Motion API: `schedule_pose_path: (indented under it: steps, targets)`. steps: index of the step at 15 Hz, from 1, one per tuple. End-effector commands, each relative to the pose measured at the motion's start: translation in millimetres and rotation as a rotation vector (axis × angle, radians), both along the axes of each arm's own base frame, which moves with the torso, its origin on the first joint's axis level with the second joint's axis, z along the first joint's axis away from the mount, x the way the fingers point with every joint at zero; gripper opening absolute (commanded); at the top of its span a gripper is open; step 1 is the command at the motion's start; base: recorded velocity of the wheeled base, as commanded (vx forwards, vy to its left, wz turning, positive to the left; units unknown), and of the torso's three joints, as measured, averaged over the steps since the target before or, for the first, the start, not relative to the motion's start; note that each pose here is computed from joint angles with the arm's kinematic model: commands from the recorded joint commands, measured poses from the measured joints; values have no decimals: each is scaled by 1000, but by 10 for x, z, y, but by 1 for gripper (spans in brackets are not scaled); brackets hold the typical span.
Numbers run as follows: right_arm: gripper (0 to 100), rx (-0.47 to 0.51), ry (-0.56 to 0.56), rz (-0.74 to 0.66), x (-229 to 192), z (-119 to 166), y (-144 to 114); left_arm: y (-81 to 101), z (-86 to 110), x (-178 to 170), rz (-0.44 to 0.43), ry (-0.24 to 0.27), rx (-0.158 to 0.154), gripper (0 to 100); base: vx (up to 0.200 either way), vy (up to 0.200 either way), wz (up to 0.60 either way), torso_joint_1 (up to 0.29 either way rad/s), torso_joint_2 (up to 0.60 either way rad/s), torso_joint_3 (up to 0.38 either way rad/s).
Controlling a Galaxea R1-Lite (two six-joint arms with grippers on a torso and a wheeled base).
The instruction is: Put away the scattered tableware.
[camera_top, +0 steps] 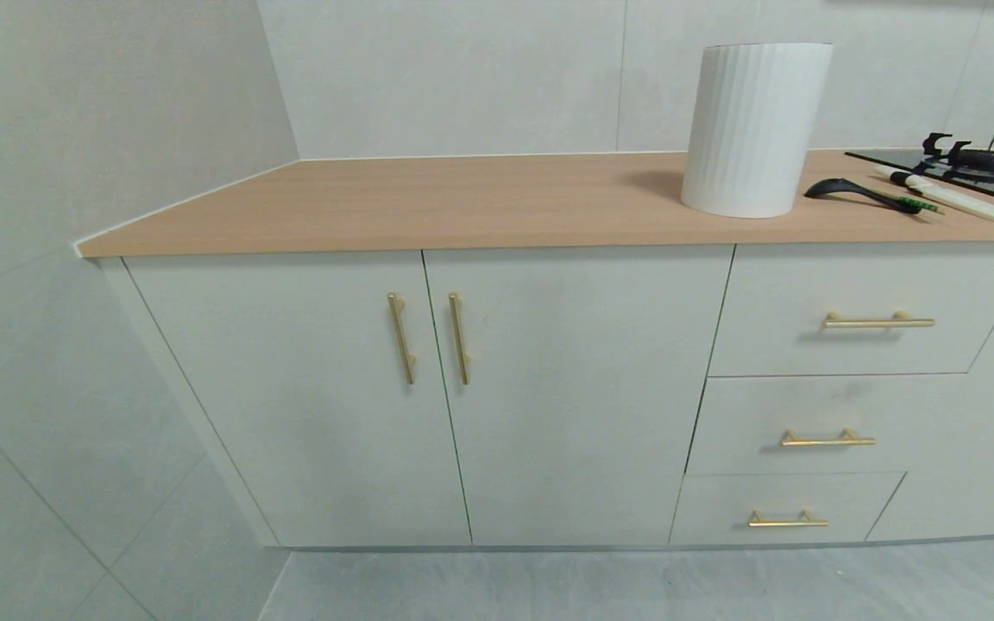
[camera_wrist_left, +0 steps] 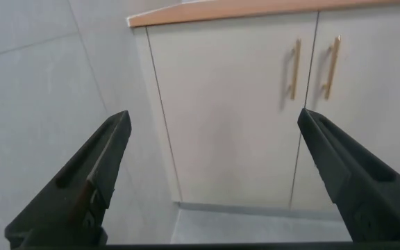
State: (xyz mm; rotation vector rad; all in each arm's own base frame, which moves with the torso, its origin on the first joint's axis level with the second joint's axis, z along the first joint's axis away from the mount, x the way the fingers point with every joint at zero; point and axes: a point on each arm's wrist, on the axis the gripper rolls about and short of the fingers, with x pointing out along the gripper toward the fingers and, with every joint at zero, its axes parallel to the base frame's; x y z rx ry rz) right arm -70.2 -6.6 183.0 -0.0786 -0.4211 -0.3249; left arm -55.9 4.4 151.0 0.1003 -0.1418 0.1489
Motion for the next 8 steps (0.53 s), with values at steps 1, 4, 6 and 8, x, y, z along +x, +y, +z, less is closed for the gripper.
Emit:
schedule_pose_path:
  steps: [1,4,6,8]
  targets:
    - [100,43,135,54,241,-449,13,-10,-178,42,3,32,-3,100,0,0,0,0,0,0]
    - [100,33,296,143,463,-937,31,-28,-509,211,-74,134,2,100,0,0,0,0,0,0]
    - [100,33,334,158,466,-973,35,-35,-636,286,-104,126,4,100,0,0,0,0,0,0]
    - [100,35,383,181,471,-1023,40,-39,-715,325,-124,123,5,100,0,0,0,0,0,0]
